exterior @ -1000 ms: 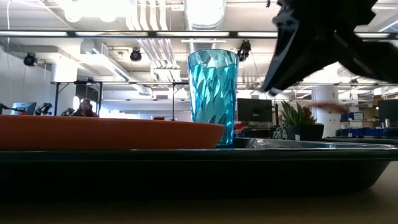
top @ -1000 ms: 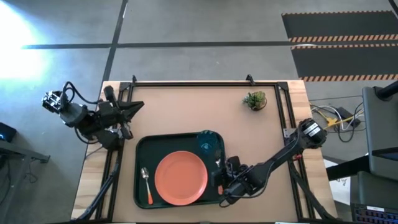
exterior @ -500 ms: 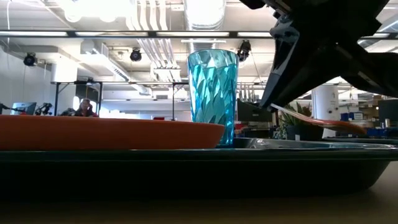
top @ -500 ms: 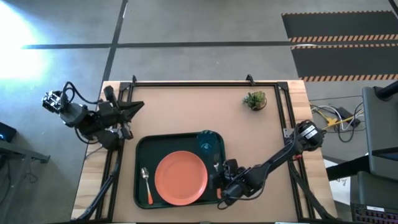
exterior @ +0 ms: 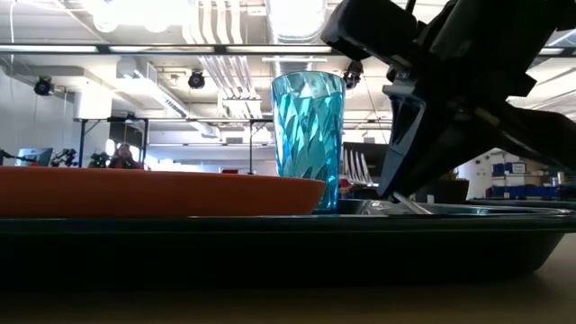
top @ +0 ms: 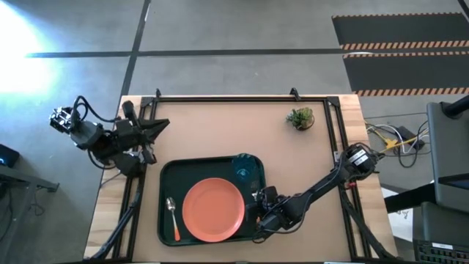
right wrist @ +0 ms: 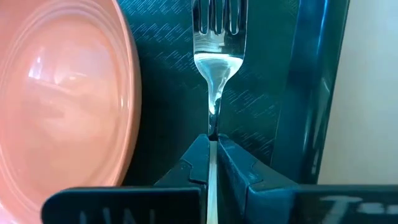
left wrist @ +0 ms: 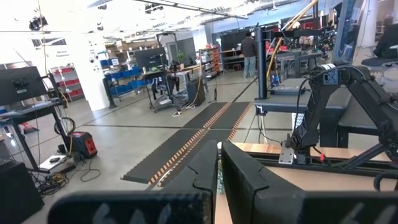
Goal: Pick and place plate/cup/fork/spoon on tray
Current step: Put the orange fork on the dark green tray
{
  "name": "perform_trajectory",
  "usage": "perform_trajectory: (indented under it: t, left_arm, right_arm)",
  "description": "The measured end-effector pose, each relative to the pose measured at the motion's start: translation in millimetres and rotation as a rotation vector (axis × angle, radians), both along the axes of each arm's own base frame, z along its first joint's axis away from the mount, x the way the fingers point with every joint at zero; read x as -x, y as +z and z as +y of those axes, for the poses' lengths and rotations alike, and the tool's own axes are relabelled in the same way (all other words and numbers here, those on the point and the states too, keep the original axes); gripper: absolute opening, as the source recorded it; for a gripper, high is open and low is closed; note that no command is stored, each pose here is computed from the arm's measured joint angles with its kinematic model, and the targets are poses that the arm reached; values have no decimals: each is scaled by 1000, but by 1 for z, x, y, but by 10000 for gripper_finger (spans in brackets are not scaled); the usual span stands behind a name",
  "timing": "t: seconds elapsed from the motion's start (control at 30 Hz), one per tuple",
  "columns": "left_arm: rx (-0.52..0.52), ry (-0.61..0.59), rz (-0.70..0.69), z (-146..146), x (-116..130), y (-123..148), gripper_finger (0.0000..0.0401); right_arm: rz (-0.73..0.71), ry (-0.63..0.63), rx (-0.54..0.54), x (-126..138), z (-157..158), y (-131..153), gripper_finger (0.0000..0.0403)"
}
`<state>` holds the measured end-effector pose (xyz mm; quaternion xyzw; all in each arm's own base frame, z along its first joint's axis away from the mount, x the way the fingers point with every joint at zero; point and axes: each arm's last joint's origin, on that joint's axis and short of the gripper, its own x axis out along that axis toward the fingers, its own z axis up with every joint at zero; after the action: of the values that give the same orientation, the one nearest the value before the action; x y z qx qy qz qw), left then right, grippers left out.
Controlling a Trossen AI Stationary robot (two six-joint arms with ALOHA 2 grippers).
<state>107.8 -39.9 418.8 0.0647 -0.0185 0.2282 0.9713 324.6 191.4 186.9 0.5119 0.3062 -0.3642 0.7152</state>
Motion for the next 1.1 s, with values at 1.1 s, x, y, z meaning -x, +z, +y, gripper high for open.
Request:
perform_trajectory:
  t: [1.1]
  left_arm:
    - [-12, 1, -2, 2, 3, 1, 4]
  right_arm:
    - [-18, 76, -16, -11, -8, 0, 68]
